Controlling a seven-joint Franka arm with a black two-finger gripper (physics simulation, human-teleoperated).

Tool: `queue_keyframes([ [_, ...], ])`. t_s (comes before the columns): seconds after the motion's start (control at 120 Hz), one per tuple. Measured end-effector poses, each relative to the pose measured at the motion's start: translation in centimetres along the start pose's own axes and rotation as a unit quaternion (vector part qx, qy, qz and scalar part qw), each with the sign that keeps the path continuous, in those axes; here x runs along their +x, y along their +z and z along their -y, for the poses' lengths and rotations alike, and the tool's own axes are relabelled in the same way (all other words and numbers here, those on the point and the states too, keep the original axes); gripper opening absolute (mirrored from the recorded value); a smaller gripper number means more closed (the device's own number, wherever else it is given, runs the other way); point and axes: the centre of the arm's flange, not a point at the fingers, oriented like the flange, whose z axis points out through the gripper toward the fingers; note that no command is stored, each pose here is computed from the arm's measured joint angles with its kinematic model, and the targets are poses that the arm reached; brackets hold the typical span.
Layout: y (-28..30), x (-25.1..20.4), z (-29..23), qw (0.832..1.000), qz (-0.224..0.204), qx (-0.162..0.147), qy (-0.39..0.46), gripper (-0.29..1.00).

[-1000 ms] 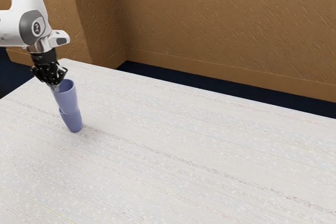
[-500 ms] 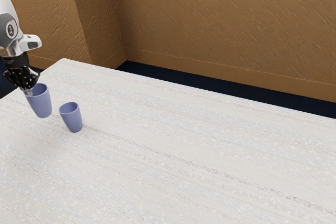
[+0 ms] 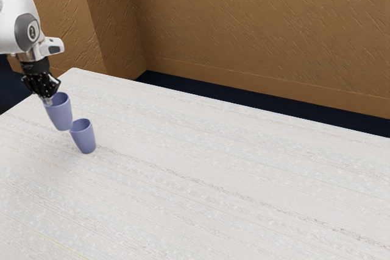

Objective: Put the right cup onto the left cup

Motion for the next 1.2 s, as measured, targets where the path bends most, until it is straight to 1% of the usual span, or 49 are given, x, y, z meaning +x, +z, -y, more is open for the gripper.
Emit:
queue_keyframes([
  [0.15,-0.3,2.2,-0.9,1.000,0.002,0.005,0.020,-0.08],
  [0.375,0.9,4.4,-0.7,0.999,0.016,-0.004,0.035,-0.08],
  [0.508,1.6,4.9,-0.5,0.999,0.022,-0.010,0.042,-0.08],
  [0.7,1.3,5.4,-0.8,0.999,0.017,-0.008,0.050,-0.08],
  [1.075,4.5,5.8,-0.5,0.998,0.039,-0.011,0.053,-0.08],
  [1.2,4.9,5.9,-0.7,0.998,0.037,-0.014,0.053,0.20],
])
